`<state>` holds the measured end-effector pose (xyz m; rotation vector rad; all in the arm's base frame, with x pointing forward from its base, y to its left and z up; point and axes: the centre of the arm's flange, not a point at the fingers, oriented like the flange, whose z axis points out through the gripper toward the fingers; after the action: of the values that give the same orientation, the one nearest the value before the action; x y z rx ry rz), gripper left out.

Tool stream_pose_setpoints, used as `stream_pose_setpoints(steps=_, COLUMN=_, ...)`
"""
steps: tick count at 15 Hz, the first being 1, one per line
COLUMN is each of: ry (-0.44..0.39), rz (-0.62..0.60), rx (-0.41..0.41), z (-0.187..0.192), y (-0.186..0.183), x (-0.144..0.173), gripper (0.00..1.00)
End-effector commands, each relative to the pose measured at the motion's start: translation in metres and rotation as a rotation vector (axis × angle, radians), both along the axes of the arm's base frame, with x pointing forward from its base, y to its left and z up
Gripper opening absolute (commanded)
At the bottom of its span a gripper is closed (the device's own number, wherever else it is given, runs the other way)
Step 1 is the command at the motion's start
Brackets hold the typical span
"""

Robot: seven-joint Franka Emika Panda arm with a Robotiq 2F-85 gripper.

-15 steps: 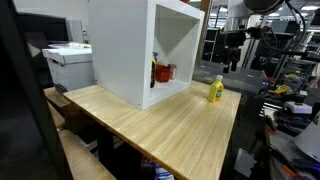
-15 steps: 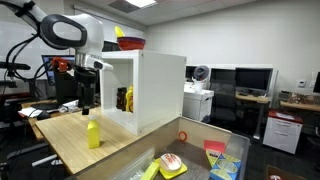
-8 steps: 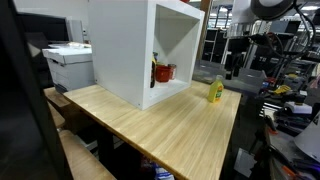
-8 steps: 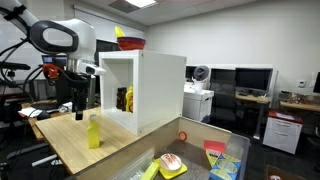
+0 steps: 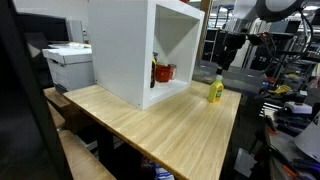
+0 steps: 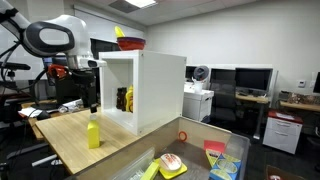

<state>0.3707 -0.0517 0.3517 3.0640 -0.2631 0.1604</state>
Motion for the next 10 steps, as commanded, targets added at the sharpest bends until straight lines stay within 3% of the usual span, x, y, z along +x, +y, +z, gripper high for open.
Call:
stream_pose_setpoints(steps=1, ry=0.063, rz=-0.056, rx=0.009, z=-0.012, y=0.007, x=-0.024, gripper=1.00)
stream_pose_setpoints(steps=4, ry=0.127, rz=-0.064, rx=0.041, z=-0.023, y=0.007, x=-0.026, gripper=1.00)
stream_pose_setpoints(steps=10, ry=0.131, rz=-0.120, rx=0.081, z=-0.036, y=0.008, x=-0.016, gripper=1.00)
